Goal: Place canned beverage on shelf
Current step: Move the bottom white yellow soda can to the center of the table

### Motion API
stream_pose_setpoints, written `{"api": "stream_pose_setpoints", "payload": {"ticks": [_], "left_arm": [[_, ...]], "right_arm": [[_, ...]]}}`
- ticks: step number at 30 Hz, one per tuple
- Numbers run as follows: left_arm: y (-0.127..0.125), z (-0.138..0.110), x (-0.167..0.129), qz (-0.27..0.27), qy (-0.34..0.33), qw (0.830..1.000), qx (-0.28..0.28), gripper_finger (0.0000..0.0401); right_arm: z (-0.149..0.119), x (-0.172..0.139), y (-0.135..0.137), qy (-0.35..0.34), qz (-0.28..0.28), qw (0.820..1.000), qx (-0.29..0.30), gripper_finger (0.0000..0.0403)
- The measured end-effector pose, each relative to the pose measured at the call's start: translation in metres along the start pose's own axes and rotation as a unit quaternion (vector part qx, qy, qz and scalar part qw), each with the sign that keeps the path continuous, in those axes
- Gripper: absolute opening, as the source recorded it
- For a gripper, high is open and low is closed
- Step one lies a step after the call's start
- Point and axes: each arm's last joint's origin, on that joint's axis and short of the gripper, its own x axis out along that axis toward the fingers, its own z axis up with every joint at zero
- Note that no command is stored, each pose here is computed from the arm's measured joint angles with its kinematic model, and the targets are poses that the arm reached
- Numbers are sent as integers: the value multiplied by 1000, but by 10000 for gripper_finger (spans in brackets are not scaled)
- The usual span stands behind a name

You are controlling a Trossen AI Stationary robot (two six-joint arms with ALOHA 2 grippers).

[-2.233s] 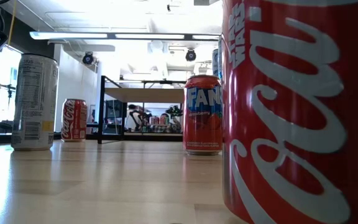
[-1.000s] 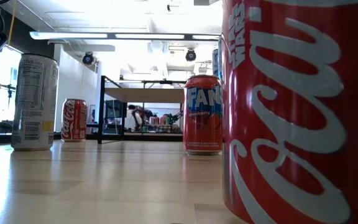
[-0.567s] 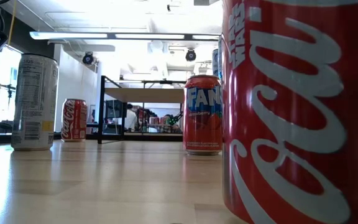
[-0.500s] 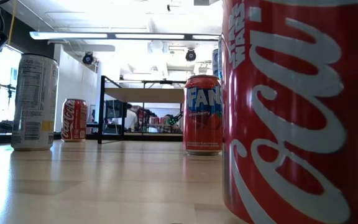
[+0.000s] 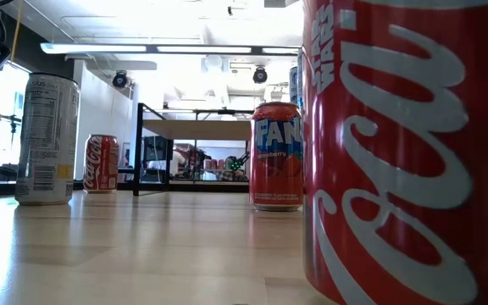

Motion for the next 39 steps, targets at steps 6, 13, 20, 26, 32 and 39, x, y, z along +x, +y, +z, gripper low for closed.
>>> {"api": "stream_pose_setpoints", "payload": {"ticks": [6, 13, 20, 26, 32, 39], "left_arm": [[0, 0, 0, 0, 0, 1000, 0, 360], [0, 0, 0, 0, 0, 1000, 0, 360], [0, 0, 0, 0, 0, 1000, 0, 360], [0, 0, 0, 0, 0, 1000, 0, 360], [0, 0, 0, 0, 0, 1000, 0, 360], [0, 0, 0, 0, 0, 1000, 0, 360]], "right_arm": [[4, 19, 4, -34, -2, 999, 8, 341], [6, 19, 5, -46, 2, 999, 15, 341], [8, 20, 7, -47, 0, 998, 30, 341], [12, 35, 11, -63, -9, 997, 37, 341], [14, 42, 11, -70, -12, 997, 39, 341], [13, 55, 12, -75, 2, 997, 30, 341]]}}
